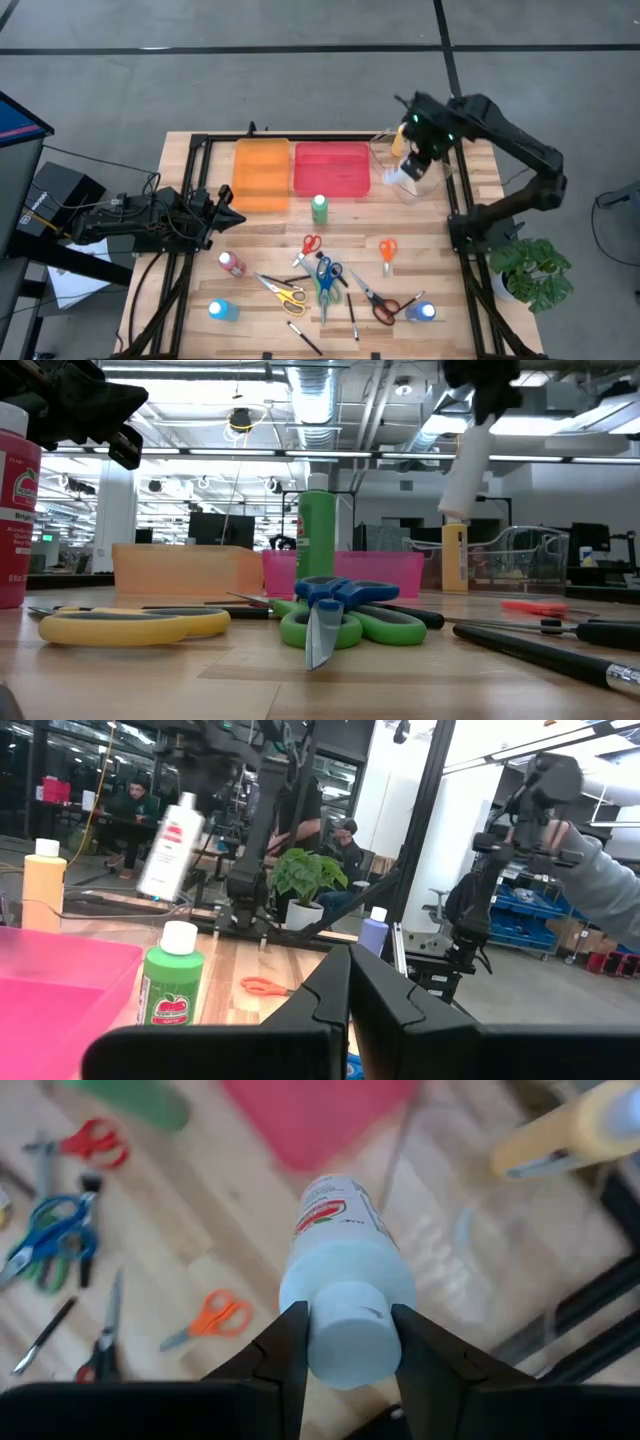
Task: Pick & Place Paint Supplies
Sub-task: Put the white paint bottle into the transparent bin
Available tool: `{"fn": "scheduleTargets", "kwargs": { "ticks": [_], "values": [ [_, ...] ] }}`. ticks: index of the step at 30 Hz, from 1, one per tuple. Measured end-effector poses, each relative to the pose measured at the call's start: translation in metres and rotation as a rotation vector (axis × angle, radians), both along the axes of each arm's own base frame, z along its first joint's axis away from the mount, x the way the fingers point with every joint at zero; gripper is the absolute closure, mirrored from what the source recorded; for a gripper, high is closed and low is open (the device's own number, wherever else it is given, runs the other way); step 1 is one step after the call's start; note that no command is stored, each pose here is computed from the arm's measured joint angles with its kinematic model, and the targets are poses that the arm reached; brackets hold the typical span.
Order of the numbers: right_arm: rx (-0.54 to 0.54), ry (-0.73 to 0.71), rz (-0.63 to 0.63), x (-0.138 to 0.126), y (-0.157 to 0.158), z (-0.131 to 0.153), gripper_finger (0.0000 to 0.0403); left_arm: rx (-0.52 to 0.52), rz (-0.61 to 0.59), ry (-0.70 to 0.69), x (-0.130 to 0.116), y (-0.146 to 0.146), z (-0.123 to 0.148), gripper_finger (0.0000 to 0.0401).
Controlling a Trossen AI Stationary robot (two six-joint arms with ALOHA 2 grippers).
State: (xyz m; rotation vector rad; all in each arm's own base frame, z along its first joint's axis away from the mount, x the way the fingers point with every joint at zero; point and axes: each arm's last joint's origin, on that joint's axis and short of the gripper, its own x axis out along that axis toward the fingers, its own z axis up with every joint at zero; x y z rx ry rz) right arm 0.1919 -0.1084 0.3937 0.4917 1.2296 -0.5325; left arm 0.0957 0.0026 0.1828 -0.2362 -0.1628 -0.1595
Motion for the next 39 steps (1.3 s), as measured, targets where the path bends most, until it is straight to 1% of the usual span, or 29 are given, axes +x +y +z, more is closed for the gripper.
{"fn": "scheduleTargets", "kwargs": {
  "ticks": [4,8,14,19,26,33,39],
  "values": [
    [0.003,0.053,-0.035,0.007,-0.038,-0.008,0.0289,0.0,0.0,0.0,0.0,0.0,0.0,0.04],
    [0.02,0.134,-0.086,0.007,-0.072,-0.026,0.0289,0.0,0.0,0.0,0.0,0.0,0.0,0.04],
    [0.062,0.183,-0.135,-0.002,-0.103,-0.041,0.0289,0.0,0.0,-0.001,0.0,0.0,0.0,0.04],
    [0.055,0.202,-0.198,-0.016,-0.116,-0.043,0.0289,0.0,0.0,0.0,0.0,0.0,0.0,0.04],
    [0.065,0.199,-0.231,-0.027,-0.125,-0.044,0.0289,0.0,0.0,0.0,0.0,0.0,0.0,0.04],
    [0.149,0.299,-0.194,-0.032,-0.122,-0.076,0.0289,0.0,0.0,0.0,0.0,0.0,0.0,0.04],
    [0.086,0.259,-0.203,-0.032,-0.132,-0.076,0.0289,0.0,0.0,0.0,0.0,0.0,0.0,0.04]
  ]
}}
